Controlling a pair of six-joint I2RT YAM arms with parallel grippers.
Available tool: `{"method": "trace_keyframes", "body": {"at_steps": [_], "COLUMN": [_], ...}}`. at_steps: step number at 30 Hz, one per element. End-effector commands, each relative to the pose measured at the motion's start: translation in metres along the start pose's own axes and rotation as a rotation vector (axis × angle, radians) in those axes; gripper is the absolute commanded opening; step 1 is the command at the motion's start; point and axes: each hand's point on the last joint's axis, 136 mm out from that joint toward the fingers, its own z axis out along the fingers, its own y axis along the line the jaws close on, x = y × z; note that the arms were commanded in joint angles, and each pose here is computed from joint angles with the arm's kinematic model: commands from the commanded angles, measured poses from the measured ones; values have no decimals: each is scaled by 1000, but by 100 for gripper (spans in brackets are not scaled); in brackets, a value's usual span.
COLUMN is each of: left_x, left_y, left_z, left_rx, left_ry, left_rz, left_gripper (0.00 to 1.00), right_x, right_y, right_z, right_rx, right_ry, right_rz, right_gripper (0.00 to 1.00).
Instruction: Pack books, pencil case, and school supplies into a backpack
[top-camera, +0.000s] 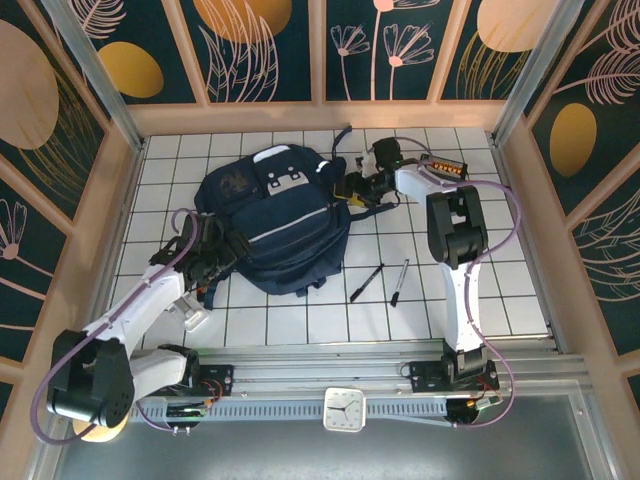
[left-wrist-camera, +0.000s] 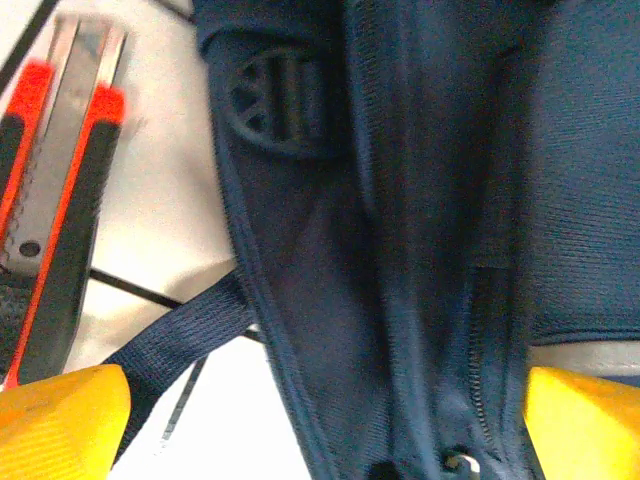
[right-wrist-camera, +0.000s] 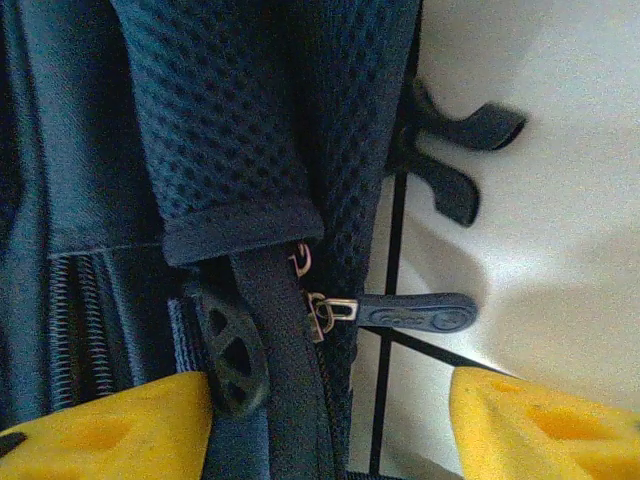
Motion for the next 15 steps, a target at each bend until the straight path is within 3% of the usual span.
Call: {"method": "trace_keyframes", "body": {"at_steps": [1,6,9,15], "left_x": [-7,-39,-59,-112], "left_y": [-13,-41,-54,-59], "left_z": [22,50,59,66], "left_rx": [57,98,104,54], "left_ry": [32,15,-2,-65], "left_rz": [-28,49,92,180], "left_gripper": [99,96,94,94], "right_x": [4,33,55,98], "right_y": [19,25,30,46], "right_z": [11,17,10,-7], "right_rx": [-61,-139,-151,-153], "right_ry": [14,48,43,34], "right_rz": [-32,5,14,15], "right_gripper": [55,19,3,0]}}
